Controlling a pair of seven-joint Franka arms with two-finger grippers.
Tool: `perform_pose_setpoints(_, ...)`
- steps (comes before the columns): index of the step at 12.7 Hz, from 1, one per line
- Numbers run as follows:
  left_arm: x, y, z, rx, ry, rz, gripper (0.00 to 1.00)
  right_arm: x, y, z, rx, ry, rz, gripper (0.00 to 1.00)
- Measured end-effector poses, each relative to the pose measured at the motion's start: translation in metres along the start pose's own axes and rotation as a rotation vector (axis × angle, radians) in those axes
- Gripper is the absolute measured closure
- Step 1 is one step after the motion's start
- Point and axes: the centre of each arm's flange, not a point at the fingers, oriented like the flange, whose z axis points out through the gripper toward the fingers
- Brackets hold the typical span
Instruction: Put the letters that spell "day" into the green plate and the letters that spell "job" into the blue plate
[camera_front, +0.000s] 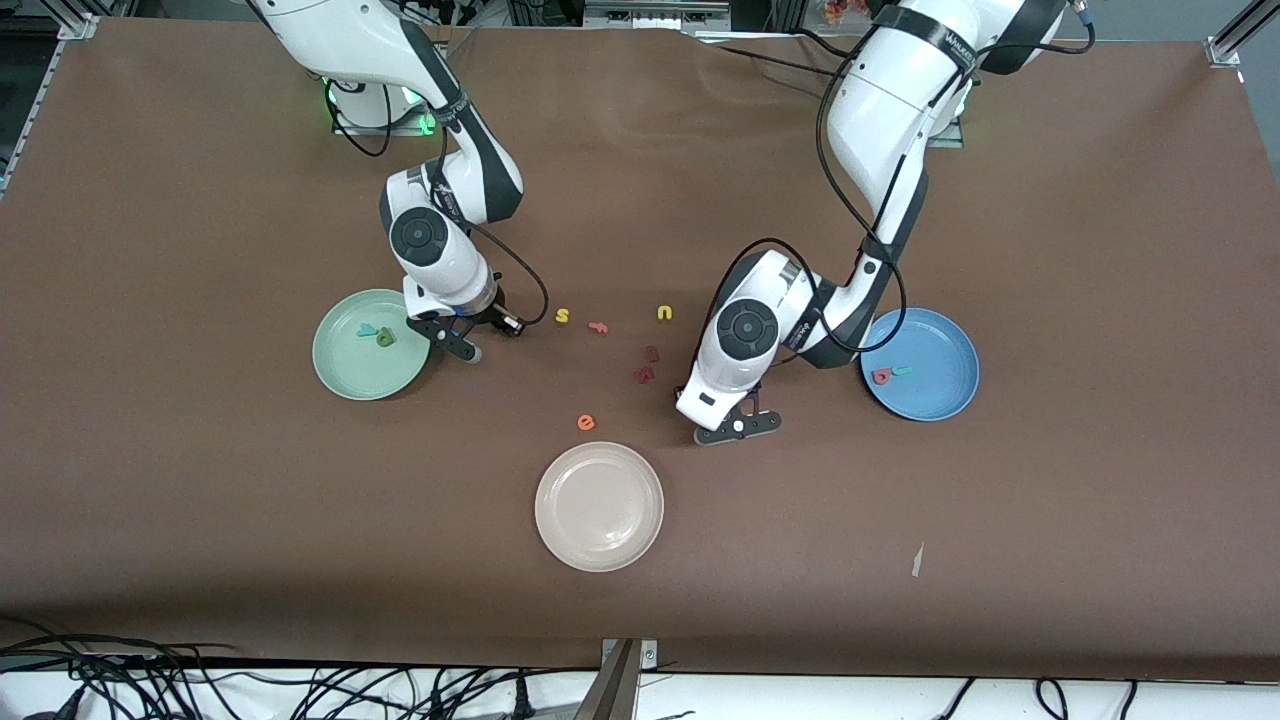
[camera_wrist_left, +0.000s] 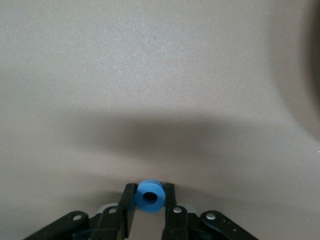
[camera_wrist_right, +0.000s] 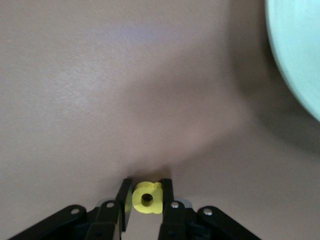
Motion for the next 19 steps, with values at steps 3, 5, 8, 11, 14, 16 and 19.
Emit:
perform_pose_setpoints(3, 0.024, -0.033, -0.011, 0.079, -0.060, 0.049, 0.72, 0.019, 0.000, -0.033, 0.039, 0.034, -0.075, 0.72)
perform_pose_setpoints(5, 0.057, -0.084, -0.040, 0.117, -0.139, 0.129, 0.72, 0.052, 0.023, -0.061, 0.019, 0.033, -0.102, 0.72)
perform_pose_setpoints(8, 0.093, -0.177, -0.072, 0.129, -0.256, 0.338, 0.72, 0.102, 0.069, -0.087, -0.018, 0.020, -0.206, 0.72)
perform_pose_setpoints(11, 0.110, -0.253, -0.062, 0.140, -0.341, 0.558, 0.72, 0.127, 0.099, -0.090, -0.041, 0.018, -0.282, 0.72)
perform_pose_setpoints(14, 0.114, -0.296, -0.051, 0.123, -0.416, 0.654, 0.57, 0.137, 0.123, -0.077, -0.073, -0.007, -0.331, 0.72)
perform_pose_setpoints(16, 0.117, -0.304, -0.060, 0.118, -0.437, 0.646, 0.38, 0.149, 0.142, -0.073, -0.090, -0.013, -0.365, 0.72)
perform_pose_setpoints(19, 0.130, -0.310, -0.113, 0.109, -0.388, 0.592, 0.07, 0.161, 0.161, -0.072, -0.103, -0.029, -0.379, 0.70)
